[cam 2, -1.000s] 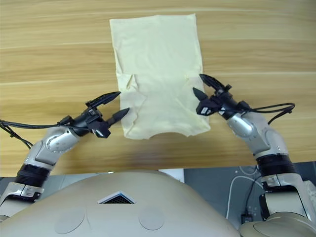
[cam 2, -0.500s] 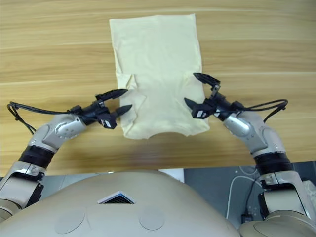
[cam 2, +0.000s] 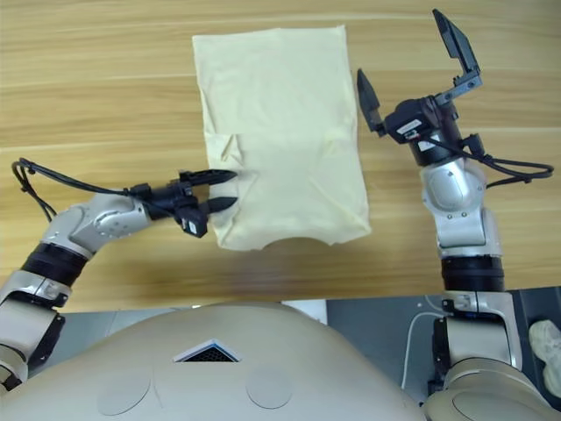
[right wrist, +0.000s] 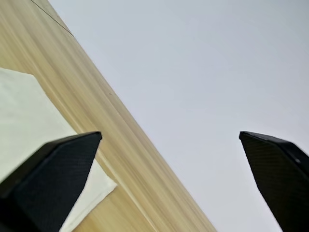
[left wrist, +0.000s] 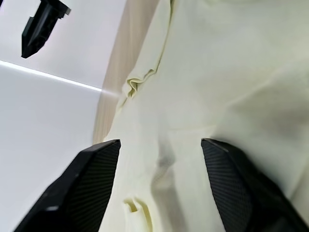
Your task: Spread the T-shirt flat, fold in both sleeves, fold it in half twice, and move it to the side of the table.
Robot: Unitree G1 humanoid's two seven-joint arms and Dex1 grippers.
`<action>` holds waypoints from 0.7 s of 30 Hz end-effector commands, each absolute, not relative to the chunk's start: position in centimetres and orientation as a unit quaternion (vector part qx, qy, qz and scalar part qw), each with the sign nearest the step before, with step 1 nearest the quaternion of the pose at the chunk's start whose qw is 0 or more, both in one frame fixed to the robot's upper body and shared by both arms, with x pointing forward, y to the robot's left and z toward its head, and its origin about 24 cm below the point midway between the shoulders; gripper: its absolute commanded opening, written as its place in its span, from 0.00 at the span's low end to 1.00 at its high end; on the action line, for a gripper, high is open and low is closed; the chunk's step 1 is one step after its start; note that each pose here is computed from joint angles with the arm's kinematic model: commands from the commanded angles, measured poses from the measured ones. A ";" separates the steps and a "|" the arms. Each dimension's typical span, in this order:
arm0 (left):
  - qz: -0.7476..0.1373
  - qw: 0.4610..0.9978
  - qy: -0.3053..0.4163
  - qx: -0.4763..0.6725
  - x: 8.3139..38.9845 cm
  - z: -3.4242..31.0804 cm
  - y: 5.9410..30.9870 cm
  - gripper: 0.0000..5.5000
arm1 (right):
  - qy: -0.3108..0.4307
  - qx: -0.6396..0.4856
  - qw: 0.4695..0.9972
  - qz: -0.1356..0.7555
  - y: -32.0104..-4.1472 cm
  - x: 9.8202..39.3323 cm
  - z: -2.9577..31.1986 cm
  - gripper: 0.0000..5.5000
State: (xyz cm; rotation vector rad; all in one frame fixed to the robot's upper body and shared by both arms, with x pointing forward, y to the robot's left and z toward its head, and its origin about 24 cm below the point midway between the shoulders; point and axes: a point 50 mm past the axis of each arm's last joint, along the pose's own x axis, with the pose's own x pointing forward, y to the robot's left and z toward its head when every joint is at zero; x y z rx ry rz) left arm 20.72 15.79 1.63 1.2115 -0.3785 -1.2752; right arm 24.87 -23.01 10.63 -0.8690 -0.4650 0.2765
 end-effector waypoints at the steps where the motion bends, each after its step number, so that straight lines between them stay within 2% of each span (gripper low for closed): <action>1: -0.583 0.579 -0.059 0.567 19.9 0.0 19.2 0.57 | -0.204 -0.444 0.863 0.130 -23.7 24.7 10.5 0.96; 4: -0.580 0.587 -0.073 0.560 19.9 0.3 18.9 0.57 | -0.177 -0.477 0.846 0.160 -24.0 24.2 9.4 0.96; 9: -0.556 0.641 -0.175 0.500 19.9 2.4 15.9 0.57 | -0.133 -0.524 0.814 0.210 -25.1 23.5 7.5 0.96; 11: -0.533 0.667 -0.215 0.474 20.0 3.9 15.2 0.57 | -0.119 -0.544 0.800 0.224 -26.1 22.9 7.2 0.96; 13: -0.487 0.696 -0.255 0.461 20.6 5.9 15.1 0.57 | -0.088 -0.568 0.768 0.283 -26.9 21.3 6.6 0.96; 15: -0.435 0.724 -0.285 0.454 21.3 7.8 15.5 0.57 | -0.038 -0.582 0.730 0.355 -27.5 19.3 5.7 0.96; 18: -0.355 0.754 -0.301 0.464 21.7 10.3 17.3 0.57 | 0.043 -0.587 0.695 0.413 -28.8 17.0 4.8 0.96; 21: -0.317 0.760 -0.227 0.521 21.6 10.4 21.2 0.57 | 0.083 -0.581 0.674 0.449 -28.5 16.0 3.8 0.96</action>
